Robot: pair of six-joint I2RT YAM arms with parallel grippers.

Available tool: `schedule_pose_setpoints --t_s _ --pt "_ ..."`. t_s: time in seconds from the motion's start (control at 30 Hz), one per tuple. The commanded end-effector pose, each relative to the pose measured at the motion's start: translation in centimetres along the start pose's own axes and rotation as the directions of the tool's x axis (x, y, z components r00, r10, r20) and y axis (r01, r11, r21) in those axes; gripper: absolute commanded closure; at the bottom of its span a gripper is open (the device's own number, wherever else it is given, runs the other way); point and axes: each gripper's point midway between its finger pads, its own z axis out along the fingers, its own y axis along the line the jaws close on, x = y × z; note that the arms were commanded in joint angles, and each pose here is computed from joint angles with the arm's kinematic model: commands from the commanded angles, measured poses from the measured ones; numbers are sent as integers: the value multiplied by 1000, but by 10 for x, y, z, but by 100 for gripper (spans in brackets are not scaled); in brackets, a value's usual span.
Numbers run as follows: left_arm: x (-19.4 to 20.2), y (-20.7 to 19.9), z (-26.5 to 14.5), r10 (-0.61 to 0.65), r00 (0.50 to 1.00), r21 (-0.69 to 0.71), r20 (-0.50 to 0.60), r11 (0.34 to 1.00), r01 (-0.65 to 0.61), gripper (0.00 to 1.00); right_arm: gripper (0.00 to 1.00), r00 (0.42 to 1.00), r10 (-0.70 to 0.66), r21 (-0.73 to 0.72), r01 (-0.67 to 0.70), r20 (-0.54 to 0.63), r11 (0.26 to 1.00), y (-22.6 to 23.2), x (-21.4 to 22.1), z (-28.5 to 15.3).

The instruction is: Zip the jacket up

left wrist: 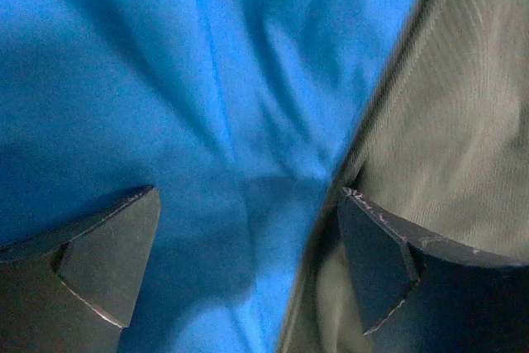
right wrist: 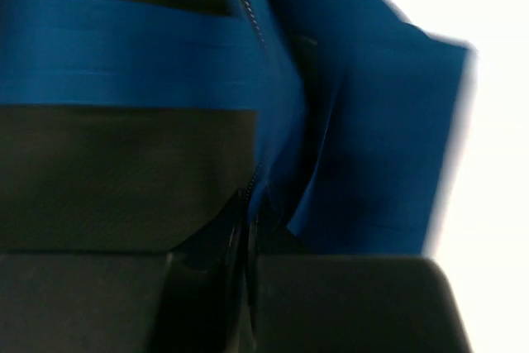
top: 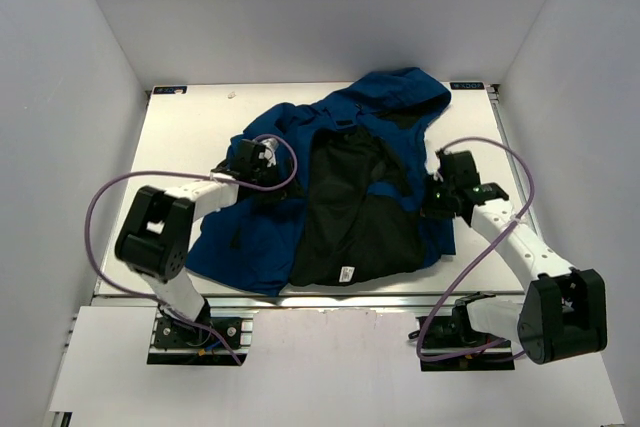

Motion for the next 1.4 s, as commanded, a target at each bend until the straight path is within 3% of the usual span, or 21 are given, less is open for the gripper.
schedule_pose_setpoints --t_s 0.0,0.1,0.17,0.2,0.23,0.33,0.37,0.4,0.43,0.47,0.57,0.6,0.73,0.9,0.93,1.0,1.03,1.17,1.37 --pt "-43 0 10 58 994 -34 98 998 -55 2 100 972 -28 -361 113 233 926 87 -89 -52" --pt "-65 4 23 45 994 -25 99 999 -43 2 100 951 17 -471 137 308 871 126 -144 -83" --pt "-81 10 24 -4 993 3 114 1000 4 2 100 966 39 -506 100 257 857 141 -163 -70" --pt "-91 15 25 -31 992 14 126 999 30 2 100 957 65 -519 97 284 849 155 -188 -84" --pt "-96 17 25 -68 988 10 136 998 67 2 100 974 69 -499 50 217 865 156 -189 -57" --pt "-115 23 21 -90 972 -22 219 995 97 2 100 976 69 -495 43 206 868 185 -202 -31" --pt "-118 22 20 -95 968 -23 231 994 103 2 100 992 51 -466 10 116 885 186 -189 7" --pt "-121 22 18 -96 967 -27 236 994 105 2 93 992 -7 -501 71 130 863 206 -197 2" --pt "-128 19 15 -93 964 -27 248 994 103 2 83 996 -49 -494 83 80 866 211 -188 28" --pt "-125 20 14 -93 968 -42 233 994 105 2 53 993 -88 -501 118 82 857 219 -187 32" --pt "-121 19 1 -90 966 -52 244 993 106 2 11 955 -255 -497 296 150 816 240 -180 15" --pt "-120 17 -4 -87 963 -44 254 994 102 2 11 932 -321 -480 361 167 799 240 -166 15" --pt "-113 1 -42 -68 943 8 326 998 69 2 11 875 -338 -459 473 347 752 223 -143 -62" --pt "-86 -1 -65 -84 943 25 321 996 80 2 11 846 -225 -364 428 484 827 155 -92 -127" --pt "-84 -7 -73 -79 940 44 332 997 68 2 11 884 -232 -341 382 406 859 133 -62 -108" --pt "-68 -5 -74 -81 947 43 310 997 71 2 11 900 -198 -286 321 388 903 106 -43 -113" --pt "-64 -4 -75 -81 949 41 306 997 72 2 11 932 -201 -256 282 302 925 89 -18 -100" --pt "-48 -4 -79 -82 958 46 274 996 72 2 11 972 -164 -187 195 169 963 59 21 -75" --pt "-16 8 -81 -96 967 32 237 995 91 2 11 999 -26 61 25 23 998 4 41 -30"
